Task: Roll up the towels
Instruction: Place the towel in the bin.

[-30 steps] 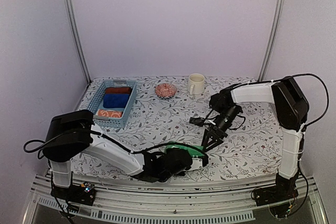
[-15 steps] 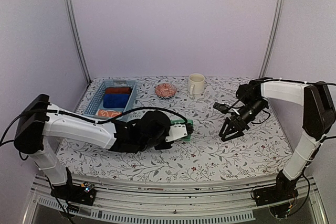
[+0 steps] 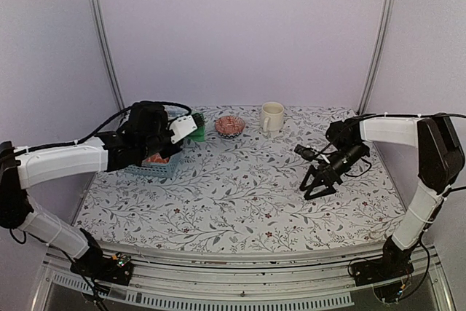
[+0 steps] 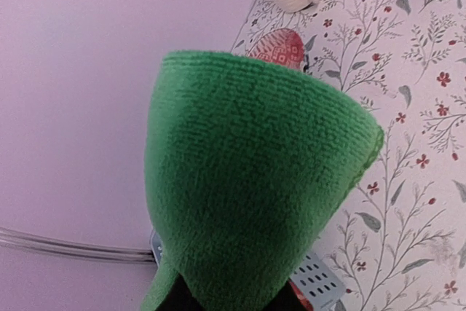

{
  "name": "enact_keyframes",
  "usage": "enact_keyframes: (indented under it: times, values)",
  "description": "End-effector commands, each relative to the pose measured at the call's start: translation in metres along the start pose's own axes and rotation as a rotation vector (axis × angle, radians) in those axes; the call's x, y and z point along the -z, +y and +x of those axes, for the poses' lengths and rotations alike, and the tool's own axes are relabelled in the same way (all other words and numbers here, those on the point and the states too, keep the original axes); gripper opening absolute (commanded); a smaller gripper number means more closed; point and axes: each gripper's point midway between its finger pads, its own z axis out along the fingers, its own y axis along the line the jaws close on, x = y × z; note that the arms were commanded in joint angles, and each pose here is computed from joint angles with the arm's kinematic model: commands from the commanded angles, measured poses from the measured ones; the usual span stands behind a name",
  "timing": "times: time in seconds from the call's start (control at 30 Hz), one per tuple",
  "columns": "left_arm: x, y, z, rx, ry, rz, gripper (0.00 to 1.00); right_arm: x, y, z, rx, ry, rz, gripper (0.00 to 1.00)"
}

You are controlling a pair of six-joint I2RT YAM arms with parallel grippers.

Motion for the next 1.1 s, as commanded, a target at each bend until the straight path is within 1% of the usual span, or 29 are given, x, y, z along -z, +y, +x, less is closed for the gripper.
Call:
enact_keyframes:
  times: [0.0,0.1,0.2,0.33,0.63,0.73,0.97,1.07]
  values:
    - [-0.002,0.024,0.033,-0.043,-0.034,0.027,0.00,0.002,-0.009,-0.006,0.034,-0.030,0.075,0.99]
    - [-0.008,0.045,0.056,-0.053,-0.018,0.006,0.00,0.006,-0.006,-0.012,0.055,-0.053,0.098,0.99]
    - [-0.017,0.069,0.082,-0.016,0.002,-0.003,0.00,0.006,-0.005,-0.011,0.055,-0.056,0.097,0.99]
    - [-0.031,0.082,0.103,0.001,-0.021,0.029,0.00,0.002,-0.008,-0.005,0.033,-0.046,0.084,0.99]
    - [-0.073,0.081,0.153,0.018,0.014,0.056,0.00,-0.003,-0.010,0.004,0.020,-0.029,0.075,0.99]
    - [-0.081,0.081,0.158,0.011,0.001,0.056,0.00,-0.005,-0.012,0.007,0.010,-0.021,0.073,0.99]
    - [-0.099,0.072,0.167,-0.011,0.014,0.086,0.00,-0.009,-0.015,0.011,-0.014,-0.012,0.057,0.99]
    - [-0.098,0.066,0.165,-0.006,0.001,0.108,0.00,-0.009,-0.016,0.013,-0.018,-0.008,0.056,0.99]
